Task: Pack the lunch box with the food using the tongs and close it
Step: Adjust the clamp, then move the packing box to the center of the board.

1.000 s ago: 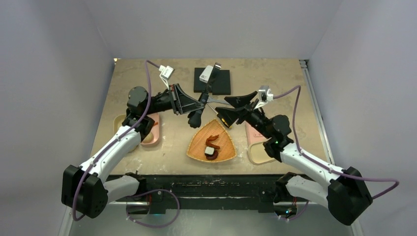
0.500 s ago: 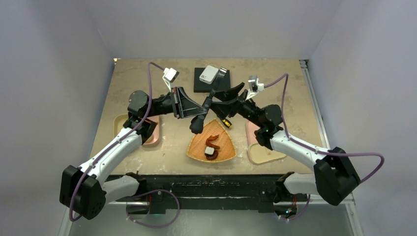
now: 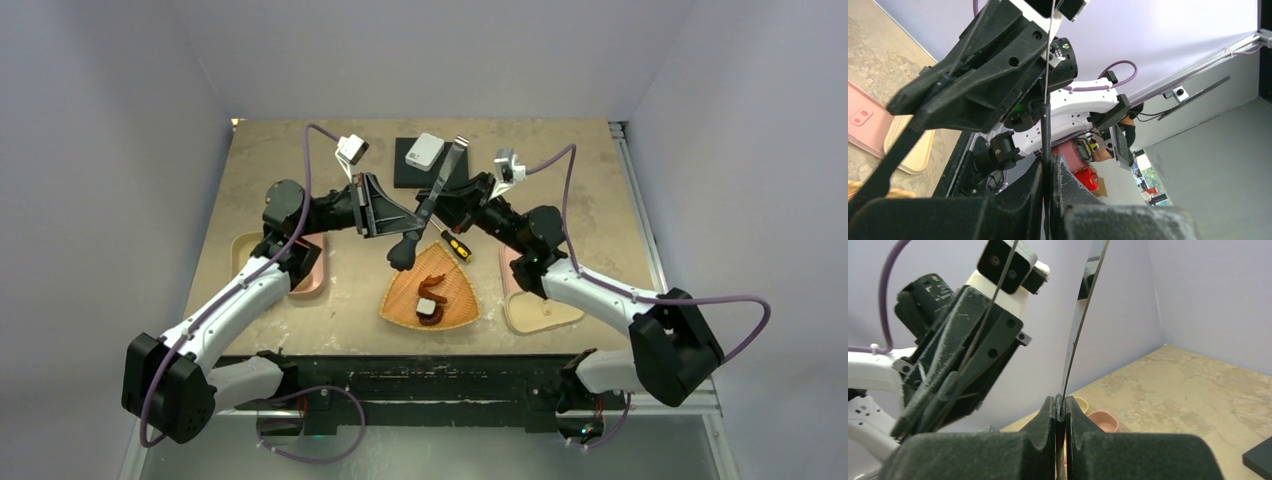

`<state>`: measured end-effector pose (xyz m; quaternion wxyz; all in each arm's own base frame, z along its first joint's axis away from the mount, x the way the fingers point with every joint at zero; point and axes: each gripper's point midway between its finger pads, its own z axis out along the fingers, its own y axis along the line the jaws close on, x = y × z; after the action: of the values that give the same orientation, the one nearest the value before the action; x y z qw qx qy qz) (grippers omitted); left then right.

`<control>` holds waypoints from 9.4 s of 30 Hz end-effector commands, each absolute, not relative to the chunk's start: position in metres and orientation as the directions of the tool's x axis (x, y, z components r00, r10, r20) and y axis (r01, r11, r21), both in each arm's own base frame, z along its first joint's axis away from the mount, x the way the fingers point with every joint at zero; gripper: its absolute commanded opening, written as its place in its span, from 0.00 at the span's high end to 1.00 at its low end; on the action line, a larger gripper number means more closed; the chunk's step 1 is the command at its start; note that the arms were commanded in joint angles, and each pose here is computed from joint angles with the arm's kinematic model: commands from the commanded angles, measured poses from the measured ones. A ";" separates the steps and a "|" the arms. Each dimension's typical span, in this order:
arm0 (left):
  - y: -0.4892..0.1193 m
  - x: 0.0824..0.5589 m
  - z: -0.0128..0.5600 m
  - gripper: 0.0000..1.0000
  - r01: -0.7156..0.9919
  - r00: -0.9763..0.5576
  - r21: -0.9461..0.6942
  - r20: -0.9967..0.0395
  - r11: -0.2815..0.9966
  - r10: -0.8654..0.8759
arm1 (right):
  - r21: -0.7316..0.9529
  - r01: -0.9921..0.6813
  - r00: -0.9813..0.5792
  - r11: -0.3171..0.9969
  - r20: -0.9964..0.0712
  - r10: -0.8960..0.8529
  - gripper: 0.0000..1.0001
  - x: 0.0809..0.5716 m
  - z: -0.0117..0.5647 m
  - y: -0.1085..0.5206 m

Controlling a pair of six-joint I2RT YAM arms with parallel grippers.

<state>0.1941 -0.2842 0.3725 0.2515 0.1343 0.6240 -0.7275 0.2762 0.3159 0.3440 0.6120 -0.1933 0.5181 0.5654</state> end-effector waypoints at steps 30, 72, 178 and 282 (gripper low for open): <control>-0.279 0.197 0.401 1.00 0.718 -0.672 -0.696 -0.695 0.005 -0.255 | 0.334 -0.869 -0.162 0.365 -0.889 0.428 0.19 0.255 0.321 0.257; -0.282 0.208 0.338 0.90 0.725 -0.664 -0.675 -0.737 0.135 -0.125 | 0.297 -0.951 -0.274 -0.079 -0.701 0.658 0.60 0.217 0.429 0.281; -0.039 0.347 0.178 0.19 -0.117 -0.551 0.011 -0.832 0.993 -0.056 | 0.061 -0.688 -0.032 0.723 -0.998 0.053 0.84 0.250 0.215 0.283; -0.054 0.317 0.064 0.43 -0.120 -0.836 -0.019 -0.537 0.993 -0.111 | 0.157 -0.697 -0.017 0.700 -0.979 0.202 0.80 0.223 0.257 0.288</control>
<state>0.3219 -0.0540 0.0703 0.2928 -0.0613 0.9541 -0.0161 0.2226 0.2925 0.2239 0.6496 -0.2310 0.6522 0.3151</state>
